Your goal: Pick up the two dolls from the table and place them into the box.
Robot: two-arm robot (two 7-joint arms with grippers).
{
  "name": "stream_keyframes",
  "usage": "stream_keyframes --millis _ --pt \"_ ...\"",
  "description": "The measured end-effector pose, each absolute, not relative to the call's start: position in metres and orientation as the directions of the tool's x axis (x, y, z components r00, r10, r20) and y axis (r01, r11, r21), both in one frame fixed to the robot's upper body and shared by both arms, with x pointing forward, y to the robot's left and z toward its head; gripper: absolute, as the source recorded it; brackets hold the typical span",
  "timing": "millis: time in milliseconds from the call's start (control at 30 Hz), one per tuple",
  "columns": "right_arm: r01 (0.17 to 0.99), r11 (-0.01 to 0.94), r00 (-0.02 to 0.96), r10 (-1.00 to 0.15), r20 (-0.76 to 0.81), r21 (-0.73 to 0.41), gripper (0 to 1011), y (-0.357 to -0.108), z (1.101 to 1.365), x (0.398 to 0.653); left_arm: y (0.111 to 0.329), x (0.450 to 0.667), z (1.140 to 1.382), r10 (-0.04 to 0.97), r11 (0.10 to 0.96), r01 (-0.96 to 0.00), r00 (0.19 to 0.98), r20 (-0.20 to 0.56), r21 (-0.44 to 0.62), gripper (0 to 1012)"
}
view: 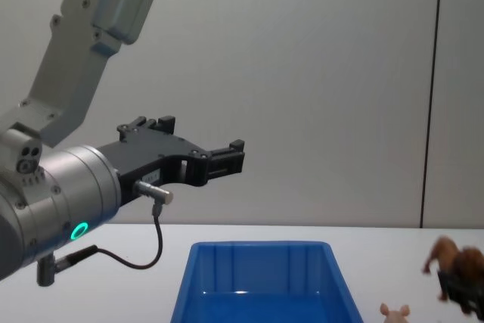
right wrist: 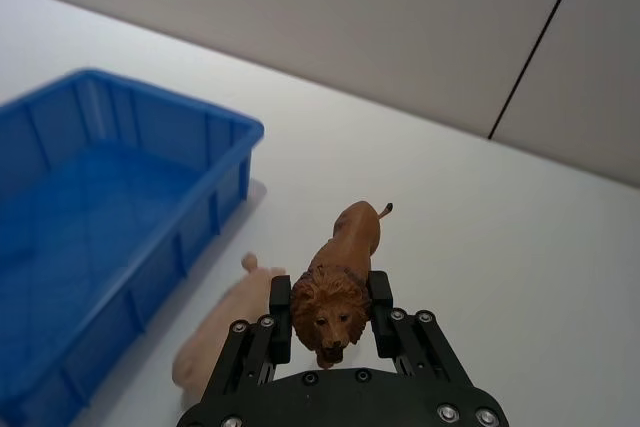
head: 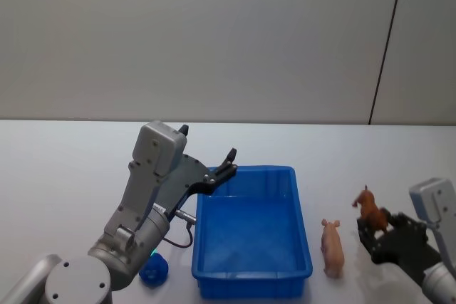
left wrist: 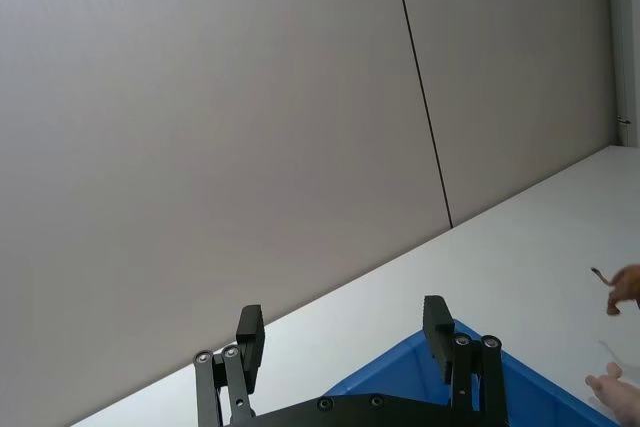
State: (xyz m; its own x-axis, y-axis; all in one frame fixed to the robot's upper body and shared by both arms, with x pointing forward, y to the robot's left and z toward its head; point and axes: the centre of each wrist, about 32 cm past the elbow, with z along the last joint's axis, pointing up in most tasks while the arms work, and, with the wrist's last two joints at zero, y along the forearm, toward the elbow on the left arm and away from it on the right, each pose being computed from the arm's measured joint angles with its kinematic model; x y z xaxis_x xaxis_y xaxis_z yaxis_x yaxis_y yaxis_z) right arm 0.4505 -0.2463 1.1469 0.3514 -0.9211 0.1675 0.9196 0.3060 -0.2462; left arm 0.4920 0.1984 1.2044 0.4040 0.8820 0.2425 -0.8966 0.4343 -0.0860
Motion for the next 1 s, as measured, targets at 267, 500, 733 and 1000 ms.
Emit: stream_keyframes --millis 267,500,733,1000 --pt "0.916 0.369 0.394 -0.901 0.18 -0.159 430 -0.234 1.168 0.453 0.198 0.492 1.204 0.882 0.434 -0.897 0.404 0.242 -0.086 1001" --pt "0.885 0.45 0.465 -0.866 0.185 -0.118 430 -0.216 1.184 0.457 0.198 0.492 1.204 0.882 0.434 -0.897 0.404 0.242 -0.086 1001" --pt "0.844 0.522 0.536 -0.824 0.184 -0.124 430 -0.191 1.193 0.462 0.198 0.492 1.204 0.882 0.434 -0.897 0.404 0.243 -0.086 1001" --pt "0.81 0.557 0.585 -0.793 0.172 -0.183 430 -0.168 1.19 0.471 0.198 0.492 1.204 0.882 0.434 -0.897 0.404 0.243 -0.086 1001"
